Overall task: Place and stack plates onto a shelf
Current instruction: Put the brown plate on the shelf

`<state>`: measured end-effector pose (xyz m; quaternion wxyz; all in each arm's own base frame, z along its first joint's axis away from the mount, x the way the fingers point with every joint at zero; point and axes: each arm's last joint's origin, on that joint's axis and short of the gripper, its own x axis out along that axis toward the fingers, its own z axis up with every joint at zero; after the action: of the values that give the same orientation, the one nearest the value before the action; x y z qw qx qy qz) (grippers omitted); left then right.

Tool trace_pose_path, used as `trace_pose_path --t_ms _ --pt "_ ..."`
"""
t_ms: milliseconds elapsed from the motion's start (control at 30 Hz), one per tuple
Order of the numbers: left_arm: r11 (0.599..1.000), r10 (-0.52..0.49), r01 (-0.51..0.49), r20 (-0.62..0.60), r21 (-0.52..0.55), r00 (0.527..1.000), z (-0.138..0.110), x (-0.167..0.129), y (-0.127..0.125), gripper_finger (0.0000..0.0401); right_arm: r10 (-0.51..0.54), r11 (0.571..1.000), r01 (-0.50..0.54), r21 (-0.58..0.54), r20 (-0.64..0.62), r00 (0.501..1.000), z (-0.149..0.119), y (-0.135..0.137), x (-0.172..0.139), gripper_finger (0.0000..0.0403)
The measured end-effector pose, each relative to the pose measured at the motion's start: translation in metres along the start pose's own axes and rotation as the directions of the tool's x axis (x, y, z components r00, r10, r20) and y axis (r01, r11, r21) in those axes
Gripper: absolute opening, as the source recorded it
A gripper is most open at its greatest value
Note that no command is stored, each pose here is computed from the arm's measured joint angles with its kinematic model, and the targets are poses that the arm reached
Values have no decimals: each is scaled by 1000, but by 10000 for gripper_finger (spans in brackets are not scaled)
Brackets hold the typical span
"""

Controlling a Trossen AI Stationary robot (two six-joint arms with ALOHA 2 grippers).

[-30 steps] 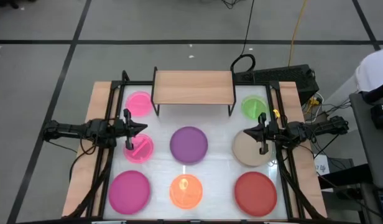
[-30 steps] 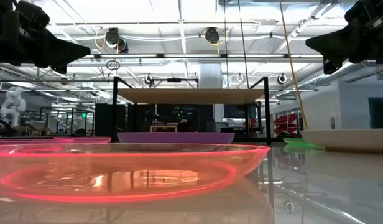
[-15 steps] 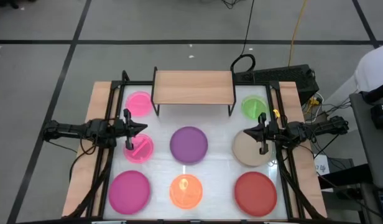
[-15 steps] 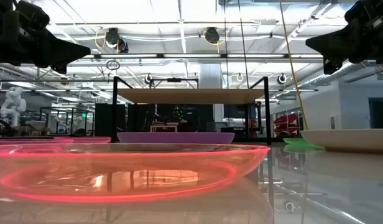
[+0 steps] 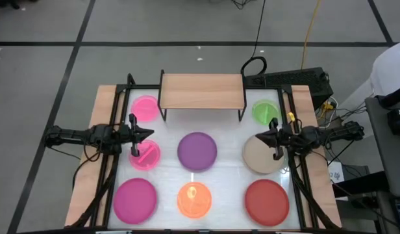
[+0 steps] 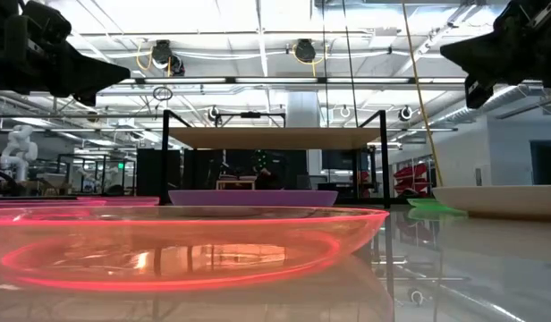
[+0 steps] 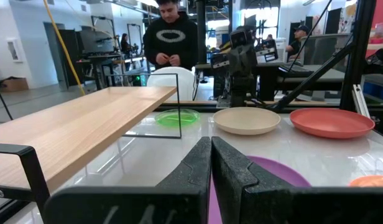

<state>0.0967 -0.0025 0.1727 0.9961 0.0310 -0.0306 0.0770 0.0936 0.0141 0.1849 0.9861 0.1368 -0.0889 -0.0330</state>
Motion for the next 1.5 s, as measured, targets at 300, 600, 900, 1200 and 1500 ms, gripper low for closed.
trace_pose_path --t_ms 300,600,900,1200,1500 --pt "1000 0 0 0 0 1000 0 0 0 19 23 999 -28 42 113 993 11 2 -1 4" --pt "1000 0 0 0 0 1000 0 0 0 19 41 995 -60 76 230 972 23 4 -3 4" --pt "1000 0 0 -2 1 1000 0 0 0 19 39 997 -55 58 244 969 24 4 -3 4" --pt "1000 0 0 -4 1 1000 0 0 0 19 26 999 -30 25 142 990 17 6 6 4" --pt "1000 0 0 -4 1 1000 0 0 0 19 22 999 -23 -24 -30 999 66 36 55 4"
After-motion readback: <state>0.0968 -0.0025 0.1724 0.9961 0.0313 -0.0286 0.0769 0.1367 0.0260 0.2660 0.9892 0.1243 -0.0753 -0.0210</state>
